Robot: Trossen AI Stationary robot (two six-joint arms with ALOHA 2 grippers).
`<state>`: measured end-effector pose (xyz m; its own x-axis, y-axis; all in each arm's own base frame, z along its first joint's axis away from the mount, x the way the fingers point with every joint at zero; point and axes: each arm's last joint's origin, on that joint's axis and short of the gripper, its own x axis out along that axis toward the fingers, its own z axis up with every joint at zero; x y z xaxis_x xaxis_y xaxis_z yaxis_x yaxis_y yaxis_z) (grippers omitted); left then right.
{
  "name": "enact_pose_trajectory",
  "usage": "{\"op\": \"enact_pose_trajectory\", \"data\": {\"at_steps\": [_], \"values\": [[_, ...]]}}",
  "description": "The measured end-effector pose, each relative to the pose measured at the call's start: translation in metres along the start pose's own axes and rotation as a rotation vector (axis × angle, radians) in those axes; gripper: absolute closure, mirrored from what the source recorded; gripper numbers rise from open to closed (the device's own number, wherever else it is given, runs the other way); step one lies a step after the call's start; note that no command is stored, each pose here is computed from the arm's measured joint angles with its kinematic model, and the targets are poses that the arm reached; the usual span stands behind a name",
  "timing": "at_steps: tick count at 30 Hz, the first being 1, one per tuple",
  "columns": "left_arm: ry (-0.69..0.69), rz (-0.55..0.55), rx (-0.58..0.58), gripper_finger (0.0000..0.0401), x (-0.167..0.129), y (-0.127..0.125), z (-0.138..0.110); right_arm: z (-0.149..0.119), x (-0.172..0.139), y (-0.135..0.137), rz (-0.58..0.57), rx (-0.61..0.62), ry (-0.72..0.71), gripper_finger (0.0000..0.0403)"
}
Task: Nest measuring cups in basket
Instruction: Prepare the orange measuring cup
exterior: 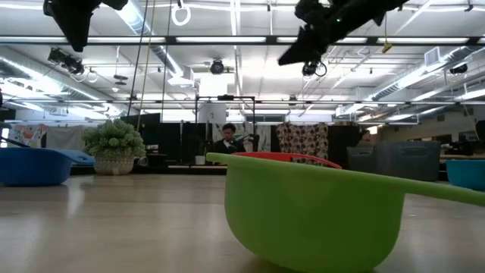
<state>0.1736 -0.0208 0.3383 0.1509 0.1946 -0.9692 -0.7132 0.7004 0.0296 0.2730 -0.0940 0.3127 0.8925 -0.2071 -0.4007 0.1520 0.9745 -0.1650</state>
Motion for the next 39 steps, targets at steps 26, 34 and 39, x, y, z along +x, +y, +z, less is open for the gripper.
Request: {"op": "enact_pose_trajectory", "data": {"at_steps": [26,34,39], "values": [[-0.008,-0.165,0.174,0.0289,-0.026,0.022,-0.029,0.044,0.129,0.093,-0.155,0.171,0.218,0.0322],[-0.014,-0.176,0.179,0.0289,-0.028,0.022,-0.032,0.02,0.153,0.089,-0.191,0.108,0.416,0.0322],[-0.026,-0.162,0.102,0.0289,-0.027,0.022,-0.032,0.013,0.156,0.072,-0.318,0.117,0.446,0.0322]]}}
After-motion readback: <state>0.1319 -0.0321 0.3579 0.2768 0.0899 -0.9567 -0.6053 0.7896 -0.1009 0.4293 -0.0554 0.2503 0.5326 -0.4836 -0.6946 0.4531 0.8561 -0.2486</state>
